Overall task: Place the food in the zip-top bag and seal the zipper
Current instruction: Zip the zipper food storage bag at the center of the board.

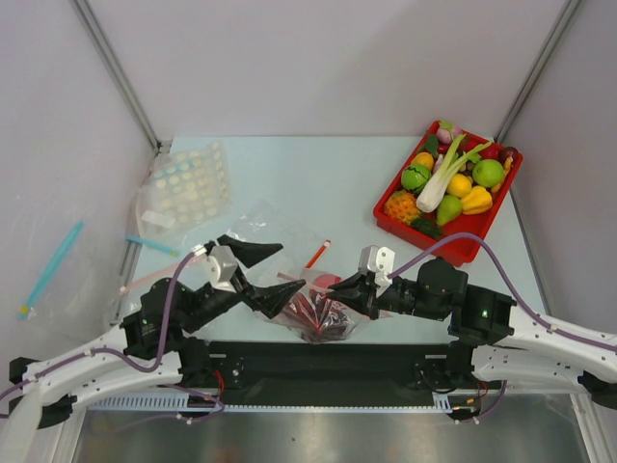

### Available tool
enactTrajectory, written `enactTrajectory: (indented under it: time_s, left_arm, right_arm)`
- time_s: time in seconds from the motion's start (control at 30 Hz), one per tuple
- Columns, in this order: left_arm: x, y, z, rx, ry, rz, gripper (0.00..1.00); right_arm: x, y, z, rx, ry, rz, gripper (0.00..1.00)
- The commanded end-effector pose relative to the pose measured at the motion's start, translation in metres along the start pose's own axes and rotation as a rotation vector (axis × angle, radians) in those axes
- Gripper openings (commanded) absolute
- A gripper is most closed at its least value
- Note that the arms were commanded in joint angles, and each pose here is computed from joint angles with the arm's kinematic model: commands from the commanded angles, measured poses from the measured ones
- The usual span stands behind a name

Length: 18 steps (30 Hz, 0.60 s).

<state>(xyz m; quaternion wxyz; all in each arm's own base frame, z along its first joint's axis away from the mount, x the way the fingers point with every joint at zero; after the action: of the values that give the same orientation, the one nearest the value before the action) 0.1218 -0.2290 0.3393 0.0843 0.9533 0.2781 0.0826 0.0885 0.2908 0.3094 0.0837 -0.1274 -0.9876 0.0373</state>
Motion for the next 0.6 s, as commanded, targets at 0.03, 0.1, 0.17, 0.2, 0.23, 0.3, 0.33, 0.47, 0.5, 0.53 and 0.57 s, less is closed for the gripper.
enactTrajectory:
  time_s: [0.03,0.1,0.17,0.2,0.23,0.3,0.33,0.47,0.5,0.53,0.57]
  left_arm:
    - [-0.014,0.008,-0.022,-0.035,0.036,0.102,0.93]
    - [-0.018,0.011,-0.017,-0.018,0.035,0.119,0.93]
    - [-0.021,0.013,-0.016,-0.007,0.037,0.136,0.92]
    - [-0.022,0.014,-0.013,0.002,0.035,0.142,0.92]
    - [-0.027,0.015,-0.015,0.001,0.033,0.171,0.92]
    - [-0.032,0.016,-0.010,0.022,0.033,0.201,0.93]
    - [-0.034,0.017,-0.011,0.026,0.031,0.211,0.93]
    - [-0.042,0.022,0.000,0.081,0.030,0.251,0.90]
    - [-0.043,0.023,0.002,0.090,0.032,0.257,0.88]
    - [-0.045,0.024,0.004,0.098,0.031,0.272,0.87]
    - [-0.046,0.024,0.005,0.104,0.031,0.276,0.85]
  right_arm:
    - [0.005,-0.005,-0.033,-0.090,-0.007,-0.013,0.00]
    - [0.005,-0.006,-0.032,-0.088,-0.007,-0.013,0.00]
    - [0.005,-0.007,-0.033,-0.091,-0.007,-0.012,0.00]
    - [0.005,-0.006,-0.032,-0.088,-0.007,-0.011,0.00]
    - [0.005,-0.006,-0.032,-0.088,-0.008,-0.011,0.00]
    - [0.005,-0.007,-0.032,-0.090,-0.008,-0.011,0.00]
    - [0.006,-0.007,-0.033,-0.091,-0.008,-0.014,0.00]
    - [0.007,-0.010,-0.034,-0.099,-0.011,-0.020,0.00]
    - [0.006,-0.011,-0.035,-0.101,-0.011,-0.021,0.00]
    - [0.006,-0.011,-0.034,-0.101,-0.011,-0.019,0.00]
    - [0.006,-0.011,-0.035,-0.106,-0.011,-0.018,0.00]
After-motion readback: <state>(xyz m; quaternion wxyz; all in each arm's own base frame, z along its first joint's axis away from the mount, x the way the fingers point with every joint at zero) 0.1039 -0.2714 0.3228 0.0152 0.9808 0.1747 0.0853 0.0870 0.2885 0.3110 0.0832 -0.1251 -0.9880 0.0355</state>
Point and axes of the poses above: each gripper's point midway between its finger pads, its own y axis out along the fingers, its own x axis along the line the jaws close on, z = x × y, the point moved 1 cm from there along -y, back along the fingers, and after that the axes turned 12 degrees about y, right-handed, at the moved point
